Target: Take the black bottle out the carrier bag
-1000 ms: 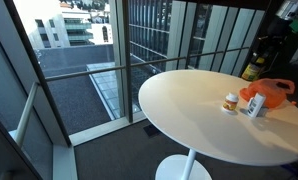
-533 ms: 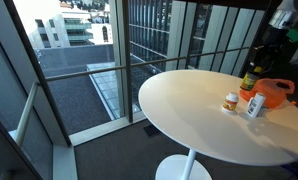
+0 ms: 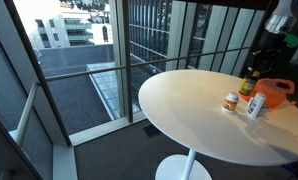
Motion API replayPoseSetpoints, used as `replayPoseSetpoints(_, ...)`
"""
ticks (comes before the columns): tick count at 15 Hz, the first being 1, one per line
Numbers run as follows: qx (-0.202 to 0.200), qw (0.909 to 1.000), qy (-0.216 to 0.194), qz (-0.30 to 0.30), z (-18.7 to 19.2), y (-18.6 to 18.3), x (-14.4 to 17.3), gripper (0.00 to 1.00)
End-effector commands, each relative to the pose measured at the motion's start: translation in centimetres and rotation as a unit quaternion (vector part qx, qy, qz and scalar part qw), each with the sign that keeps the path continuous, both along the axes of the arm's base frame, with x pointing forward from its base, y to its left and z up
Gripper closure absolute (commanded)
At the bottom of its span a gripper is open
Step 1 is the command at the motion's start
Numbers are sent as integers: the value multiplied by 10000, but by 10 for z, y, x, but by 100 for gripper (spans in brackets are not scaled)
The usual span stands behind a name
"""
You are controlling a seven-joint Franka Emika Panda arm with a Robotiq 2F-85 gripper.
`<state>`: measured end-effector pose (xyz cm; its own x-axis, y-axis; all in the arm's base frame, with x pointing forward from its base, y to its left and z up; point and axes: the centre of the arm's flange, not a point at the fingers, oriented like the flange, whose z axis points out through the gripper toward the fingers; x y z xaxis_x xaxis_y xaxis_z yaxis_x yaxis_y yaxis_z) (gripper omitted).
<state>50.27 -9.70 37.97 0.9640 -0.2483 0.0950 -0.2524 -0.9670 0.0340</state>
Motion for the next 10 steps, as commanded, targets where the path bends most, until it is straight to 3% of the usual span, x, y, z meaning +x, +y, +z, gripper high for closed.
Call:
replayPoseSetpoints(1, -155, 9998, -81, 138, 0, 5, 1, 80)
replayPoseSetpoints(10, -189, 9994, -205, 212, -3, 12, 19, 80)
